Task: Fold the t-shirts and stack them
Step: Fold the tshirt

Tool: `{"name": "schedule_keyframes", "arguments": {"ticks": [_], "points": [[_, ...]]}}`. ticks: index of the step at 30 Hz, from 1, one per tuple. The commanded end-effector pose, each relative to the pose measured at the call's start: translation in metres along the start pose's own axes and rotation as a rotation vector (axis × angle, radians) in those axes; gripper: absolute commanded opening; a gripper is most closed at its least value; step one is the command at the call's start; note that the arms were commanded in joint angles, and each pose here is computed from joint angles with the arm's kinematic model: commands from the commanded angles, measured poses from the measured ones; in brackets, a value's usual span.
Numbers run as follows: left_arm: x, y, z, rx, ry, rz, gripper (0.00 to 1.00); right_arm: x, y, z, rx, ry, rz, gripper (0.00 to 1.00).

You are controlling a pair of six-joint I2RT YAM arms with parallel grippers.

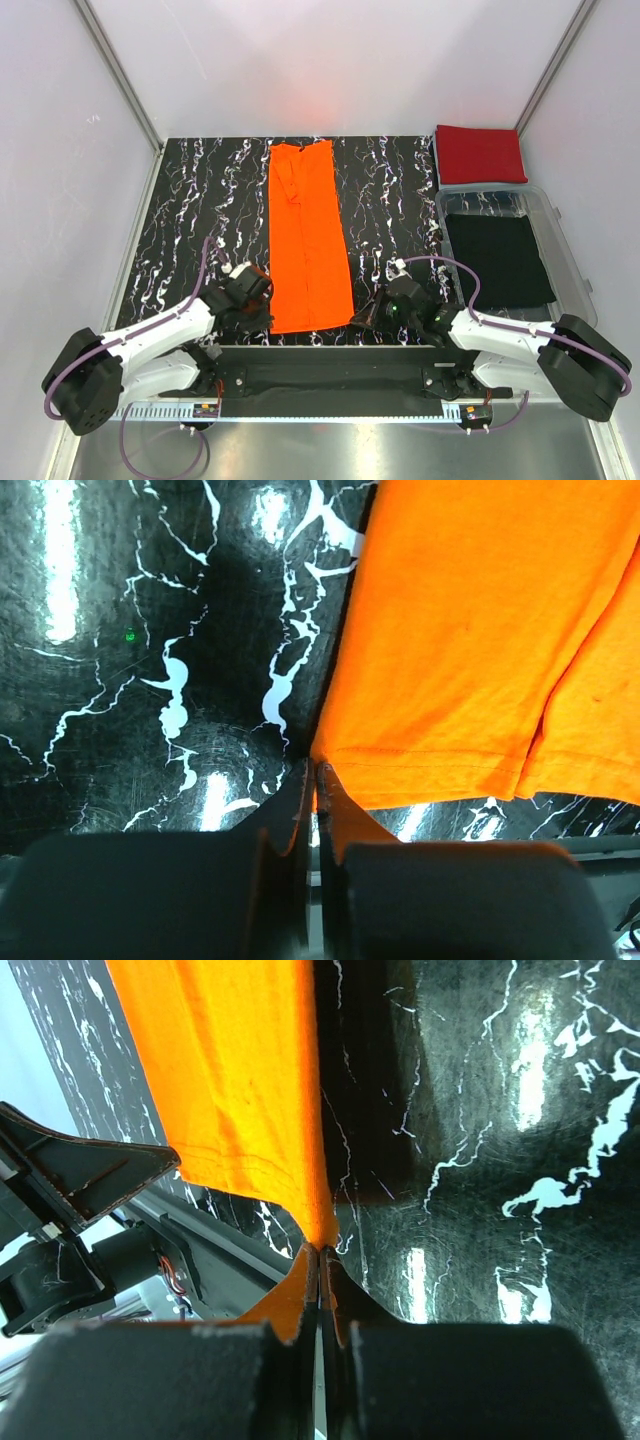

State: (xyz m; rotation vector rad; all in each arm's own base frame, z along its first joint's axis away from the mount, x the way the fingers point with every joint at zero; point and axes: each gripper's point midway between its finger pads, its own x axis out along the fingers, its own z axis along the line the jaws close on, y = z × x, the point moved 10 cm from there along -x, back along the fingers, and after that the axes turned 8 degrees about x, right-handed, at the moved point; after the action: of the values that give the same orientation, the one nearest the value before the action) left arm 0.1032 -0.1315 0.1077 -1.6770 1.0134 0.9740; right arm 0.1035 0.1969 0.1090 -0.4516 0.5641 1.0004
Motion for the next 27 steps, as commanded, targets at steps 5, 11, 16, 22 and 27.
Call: {"name": "schedule_keyframes", "arguments": {"ticks": [5,11,16,22,27], "points": [[-0.01,-0.017,-0.023,0.039,0.07,-0.027,0.0,-0.004,-0.003,0.015,-0.028,-0.011,-0.031,0.0],[-0.015,-0.041,-0.041,0.108,0.103,-0.012,0.0,-0.004,-0.013,0.045,-0.112,0.034,-0.054,0.0],[-0.011,-0.07,-0.039,0.084,0.107,0.004,0.0,0.004,-0.029,0.071,-0.179,0.028,-0.053,0.0],[-0.004,-0.109,-0.046,0.099,0.113,-0.004,0.0,0.022,-0.071,0.085,-0.238,0.049,-0.002,0.0],[0.007,-0.15,-0.046,0.065,0.124,-0.001,0.0,0.038,-0.112,0.103,-0.307,0.07,-0.03,0.0]]}}
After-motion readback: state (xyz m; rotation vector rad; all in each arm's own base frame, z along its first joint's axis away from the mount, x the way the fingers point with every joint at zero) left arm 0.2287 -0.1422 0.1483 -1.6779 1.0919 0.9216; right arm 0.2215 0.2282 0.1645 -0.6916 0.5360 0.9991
